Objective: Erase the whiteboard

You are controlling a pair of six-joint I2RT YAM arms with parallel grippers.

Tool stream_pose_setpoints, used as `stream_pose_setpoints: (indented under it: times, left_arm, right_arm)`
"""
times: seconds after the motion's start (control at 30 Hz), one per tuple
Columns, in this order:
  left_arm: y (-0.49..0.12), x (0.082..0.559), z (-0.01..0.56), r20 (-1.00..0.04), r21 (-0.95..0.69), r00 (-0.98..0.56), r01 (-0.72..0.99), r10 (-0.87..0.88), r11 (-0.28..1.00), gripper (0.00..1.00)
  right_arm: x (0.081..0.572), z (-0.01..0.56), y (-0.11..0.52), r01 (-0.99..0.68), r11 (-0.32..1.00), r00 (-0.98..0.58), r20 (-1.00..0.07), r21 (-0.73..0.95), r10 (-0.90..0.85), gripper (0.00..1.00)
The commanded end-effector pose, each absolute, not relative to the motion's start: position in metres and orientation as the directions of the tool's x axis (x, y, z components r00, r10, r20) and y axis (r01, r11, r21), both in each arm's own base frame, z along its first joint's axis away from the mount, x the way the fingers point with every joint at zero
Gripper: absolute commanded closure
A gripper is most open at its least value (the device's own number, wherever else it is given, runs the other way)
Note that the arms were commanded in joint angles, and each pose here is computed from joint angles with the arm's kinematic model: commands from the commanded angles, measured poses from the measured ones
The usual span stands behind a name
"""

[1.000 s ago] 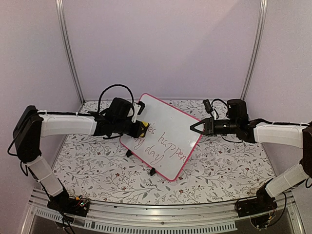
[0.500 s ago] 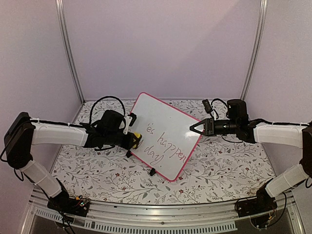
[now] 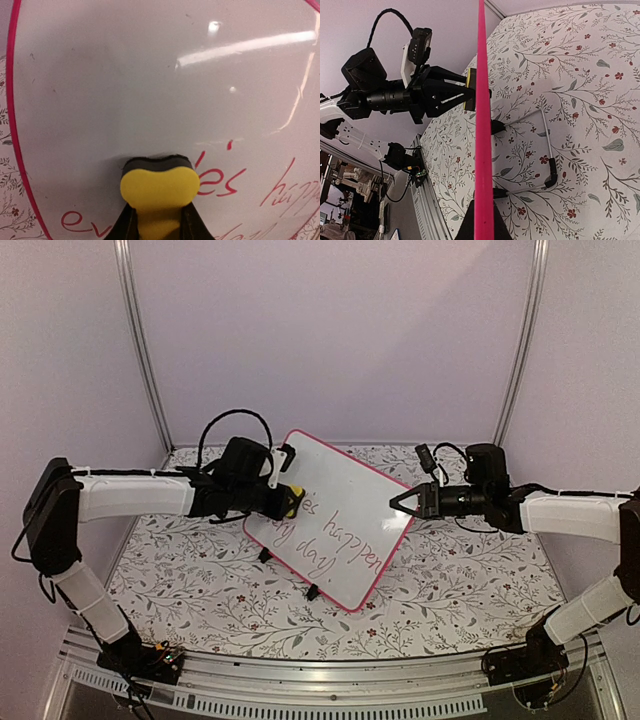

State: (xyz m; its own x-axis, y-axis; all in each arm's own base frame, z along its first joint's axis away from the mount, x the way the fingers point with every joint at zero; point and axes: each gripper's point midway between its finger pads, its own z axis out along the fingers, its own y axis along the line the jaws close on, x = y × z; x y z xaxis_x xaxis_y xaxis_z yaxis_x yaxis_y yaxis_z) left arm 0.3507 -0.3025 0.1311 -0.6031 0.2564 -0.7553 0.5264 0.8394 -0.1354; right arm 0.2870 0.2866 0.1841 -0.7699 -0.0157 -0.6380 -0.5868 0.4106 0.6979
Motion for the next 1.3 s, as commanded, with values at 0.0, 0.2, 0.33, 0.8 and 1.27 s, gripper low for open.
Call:
stream_pose_setpoints:
  times: [0.0, 0.2, 0.33, 0.8, 1.27]
  left_arm:
    - [-0.319, 0.376, 0.142, -0.789, -0.099, -0.554, 0.542, 0.267, 0.835, 1.00]
    - [-0.322, 0.370, 0.133, -0.777, -0.143, -0.579, 0.544, 0.246, 0.827, 1.00]
    - [-0.308, 0.345, 0.106, -0.732, -0.172, -0.636, 0.522, 0.246, 0.835, 1.00]
    - [-0.282, 0.318, 0.089, -0.713, -0.198, -0.669, 0.477, 0.208, 0.857, 1.00]
    - [-0.314, 0.346, 0.109, -0.736, -0.186, -0.635, 0.522, 0.234, 0.832, 1.00]
  right_arm:
    - [0.238, 0.120, 0.286, -0.532, 0.419, -0.845, -0.495, 0.736, -0.204, 1.00]
    - [0.239, 0.118, 0.285, -0.530, 0.425, -0.846, -0.493, 0.734, -0.203, 1.00]
    - [0.239, 0.116, 0.285, -0.527, 0.425, -0.848, -0.490, 0.735, -0.204, 1.00]
    - [0.240, 0.111, 0.288, -0.512, 0.418, -0.858, -0.471, 0.750, -0.206, 1.00]
    - [0.237, 0.115, 0.285, -0.521, 0.426, -0.851, -0.485, 0.739, -0.201, 1.00]
